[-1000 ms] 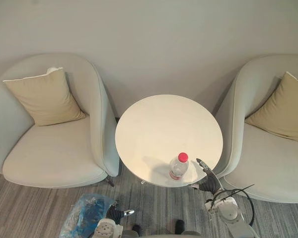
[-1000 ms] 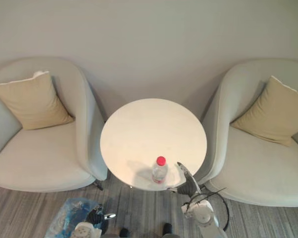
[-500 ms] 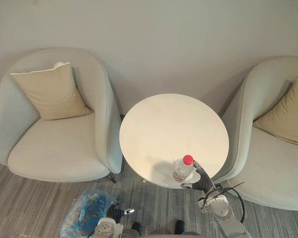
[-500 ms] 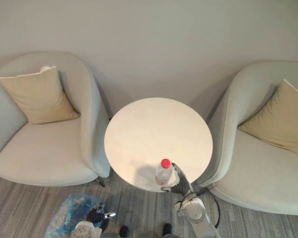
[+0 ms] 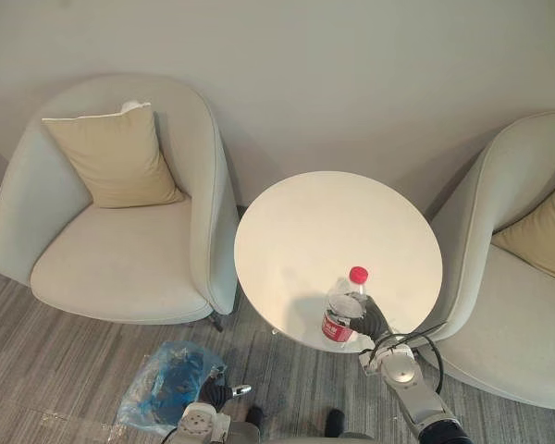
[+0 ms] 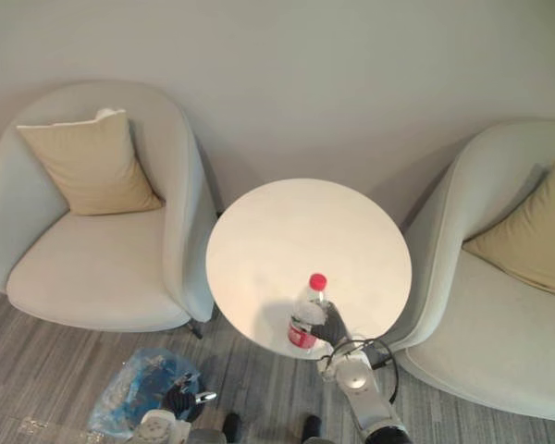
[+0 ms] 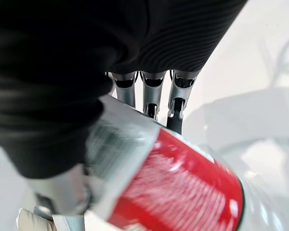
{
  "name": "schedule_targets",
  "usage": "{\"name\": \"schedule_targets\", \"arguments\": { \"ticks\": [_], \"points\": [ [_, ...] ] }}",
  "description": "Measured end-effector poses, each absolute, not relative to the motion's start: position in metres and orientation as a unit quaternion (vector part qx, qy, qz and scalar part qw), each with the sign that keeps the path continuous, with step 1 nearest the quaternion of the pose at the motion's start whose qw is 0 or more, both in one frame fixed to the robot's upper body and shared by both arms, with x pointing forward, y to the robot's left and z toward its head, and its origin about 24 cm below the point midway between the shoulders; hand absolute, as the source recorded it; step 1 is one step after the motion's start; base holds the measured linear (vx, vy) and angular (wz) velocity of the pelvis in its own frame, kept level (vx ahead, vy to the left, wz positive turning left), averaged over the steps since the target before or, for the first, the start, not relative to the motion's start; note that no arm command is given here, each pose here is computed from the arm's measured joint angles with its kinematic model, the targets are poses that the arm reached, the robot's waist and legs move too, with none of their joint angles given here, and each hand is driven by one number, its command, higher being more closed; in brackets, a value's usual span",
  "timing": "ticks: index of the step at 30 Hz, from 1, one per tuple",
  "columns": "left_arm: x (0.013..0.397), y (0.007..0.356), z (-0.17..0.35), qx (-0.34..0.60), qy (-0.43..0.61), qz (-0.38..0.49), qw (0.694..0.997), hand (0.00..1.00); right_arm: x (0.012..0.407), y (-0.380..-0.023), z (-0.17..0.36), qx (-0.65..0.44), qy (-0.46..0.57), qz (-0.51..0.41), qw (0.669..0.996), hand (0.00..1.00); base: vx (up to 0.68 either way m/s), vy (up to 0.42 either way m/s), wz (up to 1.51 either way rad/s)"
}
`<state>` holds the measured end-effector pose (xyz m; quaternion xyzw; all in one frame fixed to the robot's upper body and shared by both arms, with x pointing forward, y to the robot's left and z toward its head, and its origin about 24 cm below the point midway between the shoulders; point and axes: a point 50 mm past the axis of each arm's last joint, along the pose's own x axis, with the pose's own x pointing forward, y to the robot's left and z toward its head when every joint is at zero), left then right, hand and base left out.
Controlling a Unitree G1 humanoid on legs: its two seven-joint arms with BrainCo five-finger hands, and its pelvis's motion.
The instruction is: Gather rubbish on tea table into small bin, then transfer packed bag to large trash can.
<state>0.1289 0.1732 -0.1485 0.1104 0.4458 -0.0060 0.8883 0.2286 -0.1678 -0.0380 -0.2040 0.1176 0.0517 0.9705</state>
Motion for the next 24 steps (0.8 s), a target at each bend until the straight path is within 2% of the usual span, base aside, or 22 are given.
{"name": "schedule_targets", "arguments": {
  "ticks": [11, 24],
  "points": [
    [0.128, 0.173, -0.149, 0.112, 0.448, -0.008, 0.887, 0.0, 0.222, -0.172, -0.01, -0.17, 0.058, 0.032, 0.983, 1.0, 0.0, 0.0, 0.0],
    [0.125, 0.174, -0.151, 0.116, 0.459, -0.011, 0.881, 0.0, 0.196, -0.171, -0.005, -0.153, 0.052, 0.03, 0.986, 1.0, -0.02, 0.008, -0.07]
  ]
}}
